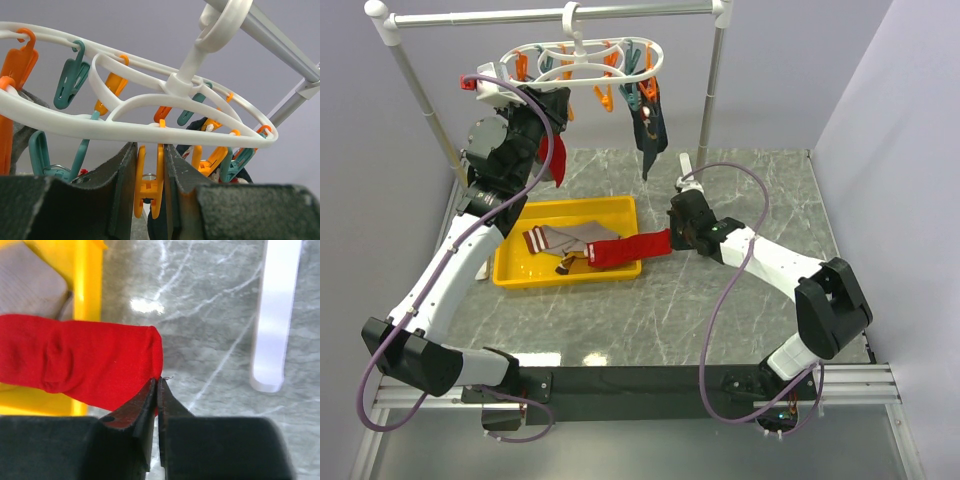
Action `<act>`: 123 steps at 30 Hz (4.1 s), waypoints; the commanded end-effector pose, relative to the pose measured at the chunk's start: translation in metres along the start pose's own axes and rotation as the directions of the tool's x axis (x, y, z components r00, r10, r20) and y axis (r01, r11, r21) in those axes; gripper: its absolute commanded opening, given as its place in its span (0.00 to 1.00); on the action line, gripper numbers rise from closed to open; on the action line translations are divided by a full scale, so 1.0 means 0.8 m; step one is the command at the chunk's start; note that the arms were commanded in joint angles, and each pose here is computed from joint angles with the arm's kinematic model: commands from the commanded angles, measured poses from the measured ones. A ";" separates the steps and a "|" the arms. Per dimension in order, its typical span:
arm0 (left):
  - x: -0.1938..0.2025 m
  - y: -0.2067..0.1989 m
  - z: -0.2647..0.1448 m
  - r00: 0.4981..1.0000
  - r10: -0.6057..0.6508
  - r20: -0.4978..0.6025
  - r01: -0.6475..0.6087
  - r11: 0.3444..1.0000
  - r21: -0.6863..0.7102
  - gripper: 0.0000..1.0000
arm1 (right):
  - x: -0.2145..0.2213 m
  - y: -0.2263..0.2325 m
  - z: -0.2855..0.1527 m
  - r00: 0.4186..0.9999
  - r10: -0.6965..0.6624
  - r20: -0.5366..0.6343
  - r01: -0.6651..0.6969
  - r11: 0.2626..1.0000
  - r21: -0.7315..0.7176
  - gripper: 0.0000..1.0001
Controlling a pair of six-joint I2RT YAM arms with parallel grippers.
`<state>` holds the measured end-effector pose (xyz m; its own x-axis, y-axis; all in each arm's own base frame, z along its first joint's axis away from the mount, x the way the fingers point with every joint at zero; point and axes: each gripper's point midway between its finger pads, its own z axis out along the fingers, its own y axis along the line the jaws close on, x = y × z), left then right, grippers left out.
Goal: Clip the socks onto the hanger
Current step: Adjust the sock in the bin, then pick up the sock from the bin.
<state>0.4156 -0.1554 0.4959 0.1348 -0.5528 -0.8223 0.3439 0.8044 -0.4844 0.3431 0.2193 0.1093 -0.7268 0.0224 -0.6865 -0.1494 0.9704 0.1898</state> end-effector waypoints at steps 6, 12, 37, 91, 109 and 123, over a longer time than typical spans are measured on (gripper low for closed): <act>-0.021 -0.011 -0.007 0.999 -0.004 0.047 0.002 1.000 0.023 0.18 | -0.051 0.013 -0.049 0.994 -0.088 0.060 0.091 0.995 -0.048 0.55; -0.021 -0.010 -0.008 0.999 -0.002 0.048 0.001 1.000 0.022 0.18 | -0.089 0.085 -0.091 0.945 -0.240 0.221 0.305 0.890 -0.338 0.59; -0.017 -0.008 -0.007 0.999 0.011 0.043 -0.011 1.000 0.018 0.18 | -0.031 0.258 0.034 0.656 -0.633 0.411 0.672 0.241 -0.700 0.68; -0.012 -0.011 0.004 0.998 0.060 0.017 -0.060 0.998 0.031 0.18 | 0.022 0.239 0.119 0.759 -0.646 0.084 0.383 0.339 -0.859 0.67; -0.008 -0.010 0.007 0.999 0.051 0.015 -0.051 0.998 0.031 0.18 | -0.018 0.247 0.072 0.807 -0.572 0.147 0.405 0.355 -0.842 0.00; -0.016 -0.018 0.003 0.999 0.032 0.037 -0.034 0.998 0.052 0.18 | -0.158 0.273 -0.098 0.921 -0.162 0.354 0.386 0.504 -0.773 0.00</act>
<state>0.4220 -0.1579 0.4876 0.1355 -0.5085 -0.8503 0.3370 0.8307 -0.4431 0.3430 0.4071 0.2312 -0.4349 -0.2496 -0.8652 -0.8872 0.2830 0.3643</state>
